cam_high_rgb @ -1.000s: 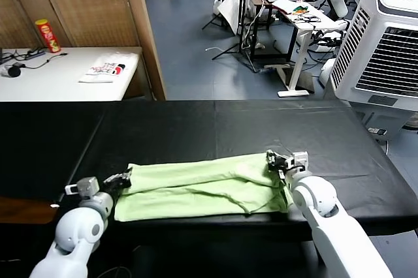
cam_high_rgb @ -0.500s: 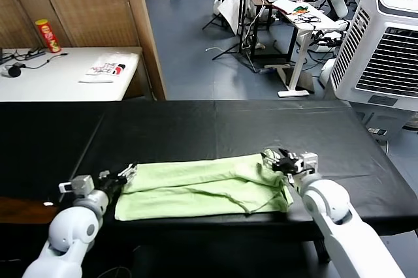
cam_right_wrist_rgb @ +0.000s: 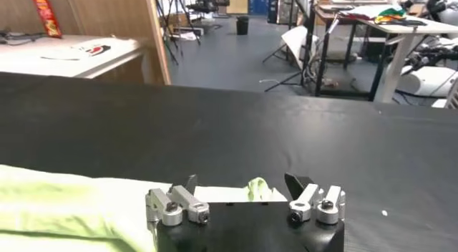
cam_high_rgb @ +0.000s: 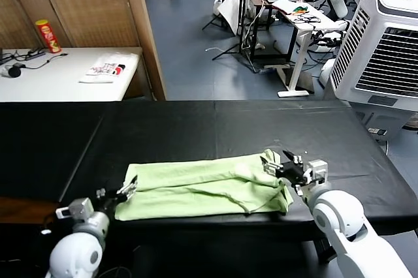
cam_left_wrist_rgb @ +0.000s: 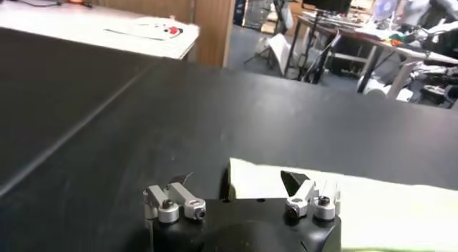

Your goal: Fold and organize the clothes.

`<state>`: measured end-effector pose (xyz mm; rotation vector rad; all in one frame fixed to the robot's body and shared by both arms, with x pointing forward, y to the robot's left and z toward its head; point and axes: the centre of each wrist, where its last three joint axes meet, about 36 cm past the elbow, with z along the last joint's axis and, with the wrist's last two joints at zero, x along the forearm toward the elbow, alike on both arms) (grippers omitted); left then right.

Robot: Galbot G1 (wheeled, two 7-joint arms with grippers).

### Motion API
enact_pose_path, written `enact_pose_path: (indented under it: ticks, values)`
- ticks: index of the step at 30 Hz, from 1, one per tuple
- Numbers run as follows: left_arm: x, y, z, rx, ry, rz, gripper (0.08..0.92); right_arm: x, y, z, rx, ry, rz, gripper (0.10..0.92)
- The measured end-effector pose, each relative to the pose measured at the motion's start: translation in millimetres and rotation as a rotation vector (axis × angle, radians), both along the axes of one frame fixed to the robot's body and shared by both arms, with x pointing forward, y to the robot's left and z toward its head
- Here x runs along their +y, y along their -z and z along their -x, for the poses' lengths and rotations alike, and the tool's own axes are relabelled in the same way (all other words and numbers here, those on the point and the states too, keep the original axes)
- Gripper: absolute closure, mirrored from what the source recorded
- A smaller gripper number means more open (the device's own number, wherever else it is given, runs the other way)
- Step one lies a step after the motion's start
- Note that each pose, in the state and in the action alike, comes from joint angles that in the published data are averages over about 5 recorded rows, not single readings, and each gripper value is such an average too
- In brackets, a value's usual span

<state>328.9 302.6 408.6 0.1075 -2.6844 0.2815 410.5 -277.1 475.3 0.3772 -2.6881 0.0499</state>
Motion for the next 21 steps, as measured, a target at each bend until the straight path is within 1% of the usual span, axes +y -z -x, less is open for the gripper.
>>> enact_pose_path:
  ticks: [6, 11, 14, 17, 18, 21]
  values:
    - [-8.7, 4.6, 12.2, 0.009, -0.015, 0.027, 0.201, 1.7, 1.5, -0.2, 0.002, -0.012, -0.004, 0.224]
    - [-13.6, 10.9, 17.8, 0.018, -0.028, 0.039, 0.203, 2.3, 1.2, -0.1, -0.002, -0.018, -0.003, 0.224]
    - [-15.7, 14.5, 19.2, 0.021, -0.037, 0.050, 0.227, 2.8, 1.4, 0.8, -0.007, -0.021, 0.000, 0.224]
    - [-17.7, 16.9, 19.5, 0.023, -0.045, 0.061, 0.293, 2.9, 1.7, 2.1, -0.017, -0.025, 0.003, 0.224]
    - [-18.6, 17.5, 19.7, 0.024, -0.047, 0.065, 0.327, 2.7, 1.6, 2.4, -0.020, -0.026, 0.003, 0.224]
    - [-22.1, 18.6, 21.1, 0.025, -0.053, 0.072, 0.469, 1.7, 1.1, 2.9, -0.026, -0.028, 0.004, 0.224]
